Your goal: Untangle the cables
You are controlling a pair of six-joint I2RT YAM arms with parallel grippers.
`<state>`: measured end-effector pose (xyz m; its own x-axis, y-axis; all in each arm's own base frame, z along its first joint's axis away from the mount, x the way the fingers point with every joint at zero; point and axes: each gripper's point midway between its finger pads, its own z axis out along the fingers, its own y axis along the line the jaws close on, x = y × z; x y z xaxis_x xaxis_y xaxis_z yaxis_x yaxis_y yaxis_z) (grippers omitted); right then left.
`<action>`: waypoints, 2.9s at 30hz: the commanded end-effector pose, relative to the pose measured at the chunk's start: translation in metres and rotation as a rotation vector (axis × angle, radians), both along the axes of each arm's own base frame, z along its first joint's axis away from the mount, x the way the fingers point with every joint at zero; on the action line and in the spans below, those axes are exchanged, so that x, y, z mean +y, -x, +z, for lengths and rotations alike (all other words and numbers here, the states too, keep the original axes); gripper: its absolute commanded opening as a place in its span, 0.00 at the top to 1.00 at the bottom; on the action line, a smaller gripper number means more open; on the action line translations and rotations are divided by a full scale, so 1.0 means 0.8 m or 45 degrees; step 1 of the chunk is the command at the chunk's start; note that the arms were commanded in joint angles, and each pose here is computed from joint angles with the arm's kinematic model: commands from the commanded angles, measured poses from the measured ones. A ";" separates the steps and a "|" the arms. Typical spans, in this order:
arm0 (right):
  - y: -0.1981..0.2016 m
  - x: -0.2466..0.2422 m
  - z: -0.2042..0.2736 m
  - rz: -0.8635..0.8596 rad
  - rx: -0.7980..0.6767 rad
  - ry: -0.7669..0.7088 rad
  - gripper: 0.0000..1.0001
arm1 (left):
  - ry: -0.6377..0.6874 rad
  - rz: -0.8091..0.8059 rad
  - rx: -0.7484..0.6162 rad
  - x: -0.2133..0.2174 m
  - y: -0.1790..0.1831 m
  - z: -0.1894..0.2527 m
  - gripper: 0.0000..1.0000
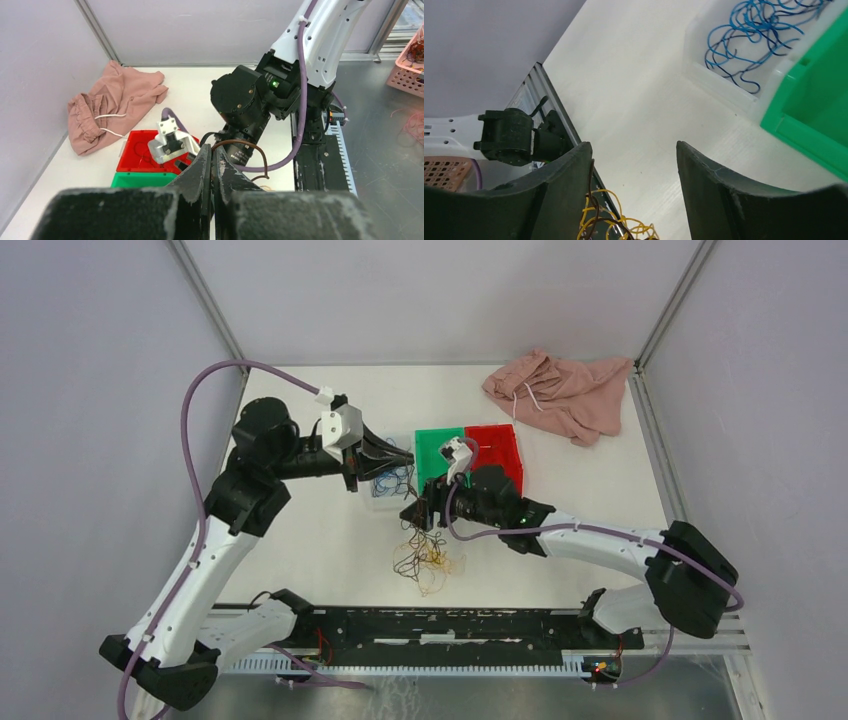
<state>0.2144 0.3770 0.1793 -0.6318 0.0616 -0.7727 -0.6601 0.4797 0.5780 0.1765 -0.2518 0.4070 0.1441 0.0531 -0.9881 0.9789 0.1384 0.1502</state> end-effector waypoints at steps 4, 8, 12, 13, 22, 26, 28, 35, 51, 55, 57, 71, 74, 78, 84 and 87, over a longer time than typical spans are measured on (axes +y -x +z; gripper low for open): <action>-0.023 -0.066 0.121 -0.253 -0.261 -0.166 0.24 | -0.025 -0.022 -0.020 0.006 0.013 -0.021 0.97; -0.022 -0.090 0.160 -0.287 -0.322 -0.170 0.21 | -0.056 -0.024 0.001 0.007 0.014 -0.042 0.97; -0.017 -0.100 0.178 -0.284 -0.360 -0.171 0.21 | -0.070 -0.024 -0.001 0.008 0.014 -0.048 0.97; -0.012 -0.097 0.187 -0.258 -0.367 -0.207 0.21 | -0.072 -0.024 -0.001 0.008 0.014 -0.049 0.97; 0.016 -0.058 0.232 -0.016 -0.348 -0.422 0.19 | -0.076 -0.020 -0.005 0.006 0.010 -0.050 0.97; 0.021 -0.037 0.229 0.074 -0.293 -0.482 0.18 | -0.079 -0.007 -0.017 0.007 0.007 -0.051 0.97; 0.022 -0.029 0.222 0.099 -0.268 -0.479 0.18 | -0.081 -0.008 -0.019 0.006 0.007 -0.052 0.97; 0.011 0.001 0.199 0.110 -0.226 -0.439 0.18 | -0.069 -0.015 -0.024 0.004 0.005 -0.047 0.97; -0.026 0.041 0.029 -0.030 -0.031 -0.183 0.39 | 0.039 -0.057 -0.133 0.000 0.016 0.038 0.97; -0.027 0.032 0.005 -0.065 -0.011 -0.148 0.41 | 0.060 -0.054 -0.177 0.000 0.017 0.057 0.97; -0.026 0.027 0.002 -0.082 -0.008 -0.151 0.41 | 0.059 -0.049 -0.182 0.001 0.017 0.058 0.97; -0.023 -0.055 0.159 -0.212 -0.264 -0.320 0.24 | -0.026 -0.021 -0.132 0.007 0.017 0.002 0.97; -0.014 -0.065 0.184 -0.203 -0.301 -0.374 0.24 | -0.027 -0.023 -0.128 0.008 0.019 0.000 0.97; 0.003 -0.062 0.213 -0.122 -0.292 -0.479 0.23 | -0.036 -0.024 -0.133 0.009 0.019 -0.003 0.97; 0.016 -0.046 0.238 -0.016 -0.237 -0.615 0.23 | -0.043 -0.027 -0.134 0.009 0.019 -0.008 0.97; 0.022 -0.034 0.250 0.040 -0.214 -0.683 0.23 | -0.047 -0.027 -0.134 0.008 0.018 -0.010 0.97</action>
